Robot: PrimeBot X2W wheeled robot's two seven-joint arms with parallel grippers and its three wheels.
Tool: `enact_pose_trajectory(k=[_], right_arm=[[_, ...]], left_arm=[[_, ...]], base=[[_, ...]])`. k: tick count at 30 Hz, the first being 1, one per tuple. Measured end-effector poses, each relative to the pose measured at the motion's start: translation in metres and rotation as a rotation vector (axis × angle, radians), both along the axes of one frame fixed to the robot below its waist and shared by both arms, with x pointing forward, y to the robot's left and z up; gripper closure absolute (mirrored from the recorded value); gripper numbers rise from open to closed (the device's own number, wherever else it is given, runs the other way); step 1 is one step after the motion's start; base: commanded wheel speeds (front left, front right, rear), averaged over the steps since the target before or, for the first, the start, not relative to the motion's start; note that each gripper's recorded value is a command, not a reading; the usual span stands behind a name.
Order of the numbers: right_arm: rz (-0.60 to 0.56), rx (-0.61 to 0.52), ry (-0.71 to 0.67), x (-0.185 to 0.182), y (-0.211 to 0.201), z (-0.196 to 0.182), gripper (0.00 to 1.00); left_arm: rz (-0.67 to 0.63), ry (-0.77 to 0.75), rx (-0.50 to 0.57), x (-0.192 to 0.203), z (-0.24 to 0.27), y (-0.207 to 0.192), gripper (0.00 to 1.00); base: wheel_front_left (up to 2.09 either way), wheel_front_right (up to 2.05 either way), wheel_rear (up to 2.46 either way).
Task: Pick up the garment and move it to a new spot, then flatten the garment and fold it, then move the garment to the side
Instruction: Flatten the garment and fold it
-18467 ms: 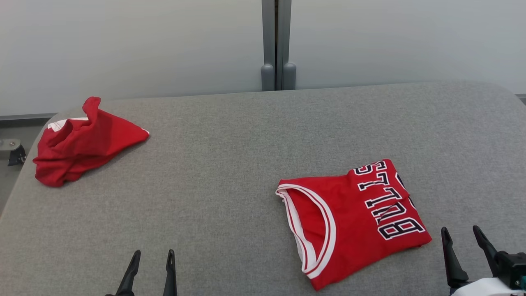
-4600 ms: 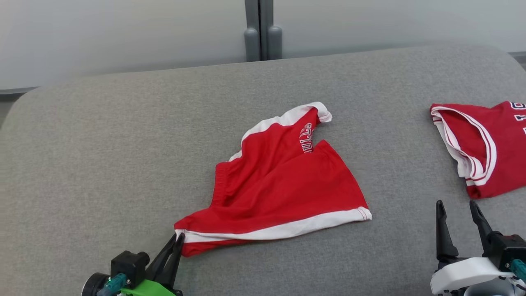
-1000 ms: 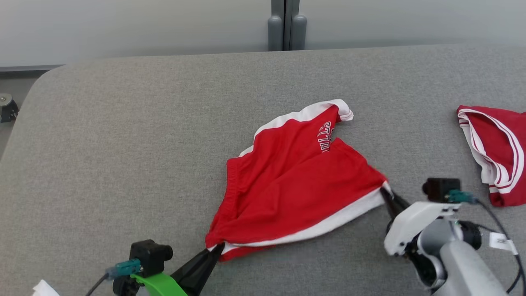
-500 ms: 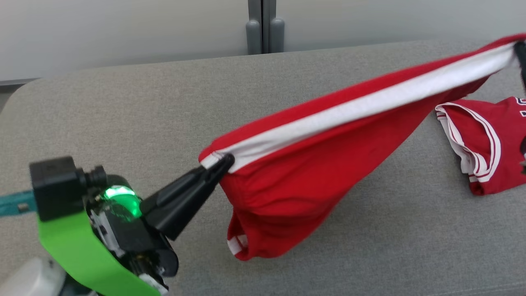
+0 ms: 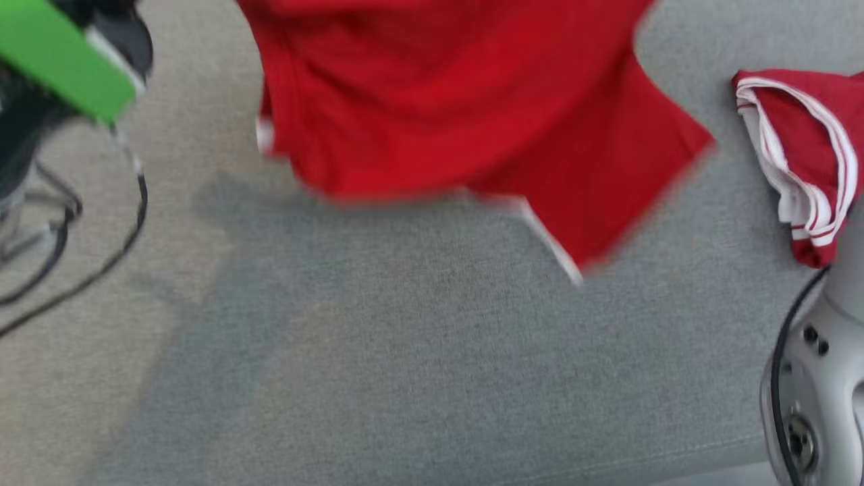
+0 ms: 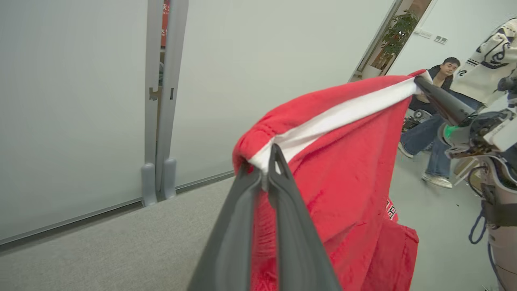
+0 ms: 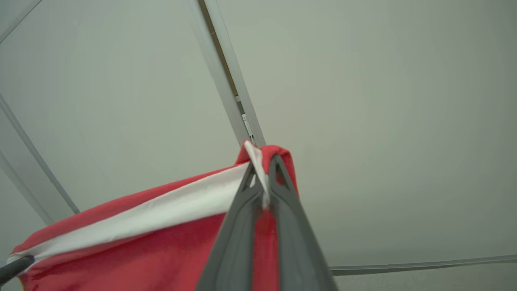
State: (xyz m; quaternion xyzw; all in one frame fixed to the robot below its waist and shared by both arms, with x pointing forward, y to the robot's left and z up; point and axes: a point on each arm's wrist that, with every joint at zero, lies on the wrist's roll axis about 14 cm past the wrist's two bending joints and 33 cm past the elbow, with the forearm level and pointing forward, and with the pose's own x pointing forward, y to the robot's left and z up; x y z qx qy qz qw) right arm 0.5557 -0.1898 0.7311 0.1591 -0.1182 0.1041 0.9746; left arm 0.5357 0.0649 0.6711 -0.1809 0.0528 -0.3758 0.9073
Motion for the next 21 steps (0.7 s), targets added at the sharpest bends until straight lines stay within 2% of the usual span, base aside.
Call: enact_pose_trajectory(k=[3, 7, 9, 12, 16, 19, 21], right_arm=[[-0.033, 0.007, -0.007, 0.038, -0.001, -0.008, 1.0], [-0.029, 0.079, -0.02, 0.08, 0.0, -0.024, 1.0], [-0.024, 0.092, 0.004, 0.095, 0.004, -0.045, 1.0], [-0.02, 0.095, 0.079, 0.105, 0.01, -0.095, 1.0], [-0.069, 0.101, 0.181, 0.081, -0.003, -0.17, 1.0], [-0.115, 0.134, 0.234, 0.047, -0.016, -0.208, 1.0], [-0.147, 0.136, 0.284, 0.015, -0.024, -0.235, 1.0]], left_arm=[[0.068, -0.034, -0.008, 0.049, -0.011, -0.001, 1.0], [0.134, -0.106, -0.028, 0.1, -0.023, -0.009, 1.0], [0.163, -0.104, -0.023, 0.119, -0.043, -0.01, 1.0], [0.191, -0.057, -0.037, 0.134, -0.089, -0.017, 1.0], [0.177, 0.037, -0.089, 0.119, -0.149, -0.036, 1.0], [0.092, 0.075, -0.067, 0.078, -0.183, -0.056, 1.0], [0.066, 0.141, -0.092, 0.047, -0.205, -0.057, 1.0]], base=[[0.0, 0.0, 0.0], [0.0, 0.0, 0.0], [0.0, 0.0, 0.0], [0.0, 0.0, 0.0], [0.0, 0.0, 0.0], [0.0, 0.0, 0.0], [0.0, 0.0, 0.0]])
